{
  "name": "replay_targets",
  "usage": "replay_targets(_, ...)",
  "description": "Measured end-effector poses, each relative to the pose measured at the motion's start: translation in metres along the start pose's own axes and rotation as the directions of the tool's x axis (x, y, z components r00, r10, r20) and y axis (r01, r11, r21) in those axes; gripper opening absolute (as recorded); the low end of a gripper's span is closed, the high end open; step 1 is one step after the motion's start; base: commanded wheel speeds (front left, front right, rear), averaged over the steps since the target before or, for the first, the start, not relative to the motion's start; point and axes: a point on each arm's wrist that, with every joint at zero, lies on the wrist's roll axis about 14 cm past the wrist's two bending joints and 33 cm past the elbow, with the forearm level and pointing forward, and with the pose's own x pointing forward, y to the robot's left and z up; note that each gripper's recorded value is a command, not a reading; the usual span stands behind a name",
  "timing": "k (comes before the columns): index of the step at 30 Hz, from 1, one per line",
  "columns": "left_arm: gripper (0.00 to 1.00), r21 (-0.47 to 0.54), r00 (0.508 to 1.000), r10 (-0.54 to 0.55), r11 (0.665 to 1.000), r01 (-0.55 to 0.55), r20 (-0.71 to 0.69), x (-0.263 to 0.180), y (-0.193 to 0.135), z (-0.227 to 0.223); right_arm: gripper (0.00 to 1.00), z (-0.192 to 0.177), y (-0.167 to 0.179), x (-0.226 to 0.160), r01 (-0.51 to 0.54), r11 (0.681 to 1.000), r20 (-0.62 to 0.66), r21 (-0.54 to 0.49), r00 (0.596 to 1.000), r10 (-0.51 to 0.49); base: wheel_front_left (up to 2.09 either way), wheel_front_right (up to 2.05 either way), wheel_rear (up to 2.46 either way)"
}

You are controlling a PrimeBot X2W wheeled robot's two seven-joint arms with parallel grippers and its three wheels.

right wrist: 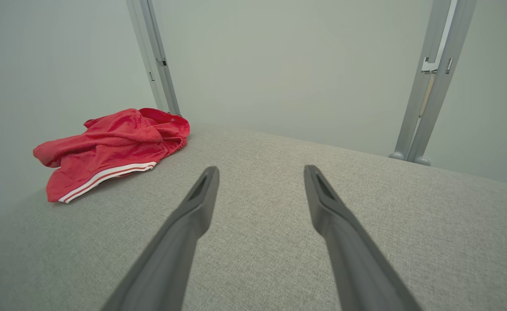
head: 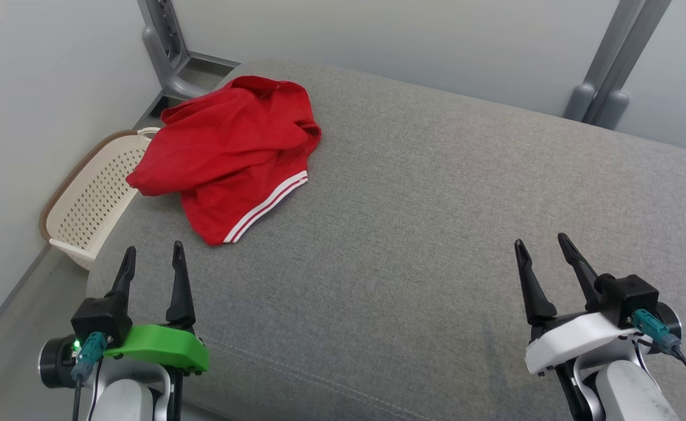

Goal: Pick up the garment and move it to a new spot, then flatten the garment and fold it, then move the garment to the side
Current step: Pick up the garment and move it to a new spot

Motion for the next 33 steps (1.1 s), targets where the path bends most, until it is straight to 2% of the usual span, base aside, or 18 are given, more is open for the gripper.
replay_targets(9, 1.00, -0.003, 1.000, -0.025, 1.000, 0.025, -0.003, 0.012, -0.007, 0.002, 1.00, -0.004, -0.006, 0.001, 0.009, 1.000, -0.007, 0.000, 1.000, -0.009, 0.00, 0.00, 0.00)
replay_targets(18, 1.00, 0.101, 0.990, -0.138, 0.986, 0.135, 0.026, 0.091, -0.023, 0.075, 1.00, -0.006, -0.016, 0.014, -0.001, 1.000, 0.001, -0.014, 1.000, 0.001, 0.00, 0.00, 0.00)
replay_targets(21, 1.00, 0.112, 0.989, -0.145, 0.983, 0.149, -0.042, 0.118, -0.026, 0.078, 1.00, -0.009, -0.025, 0.019, 0.007, 1.000, 0.001, -0.019, 1.000, -0.007, 0.00, 0.00, 0.00)
replay_targets(24, 1.00, 0.100, 0.979, -0.124, 0.985, 0.141, -0.162, 0.141, -0.022, 0.062, 1.00, -0.014, -0.036, 0.023, 0.018, 1.000, -0.001, -0.020, 1.000, -0.018, 0.00, 0.00, 0.00)
replay_targets(28, 1.00, 0.072, 0.927, -0.086, 0.990, 0.121, -0.364, 0.160, -0.016, 0.015, 1.00, -0.025, -0.055, 0.025, 0.047, 0.999, -0.015, -0.020, 0.999, -0.047, 0.00, 0.00, 0.00)
replay_targets(33, 1.00, 0.028, 0.855, -0.037, 0.998, 0.060, -0.517, 0.176, -0.006, -0.033, 1.00, -0.043, -0.078, 0.027, 0.078, 0.997, -0.041, -0.022, 0.996, -0.079, 0.00, 0.00, 0.00)
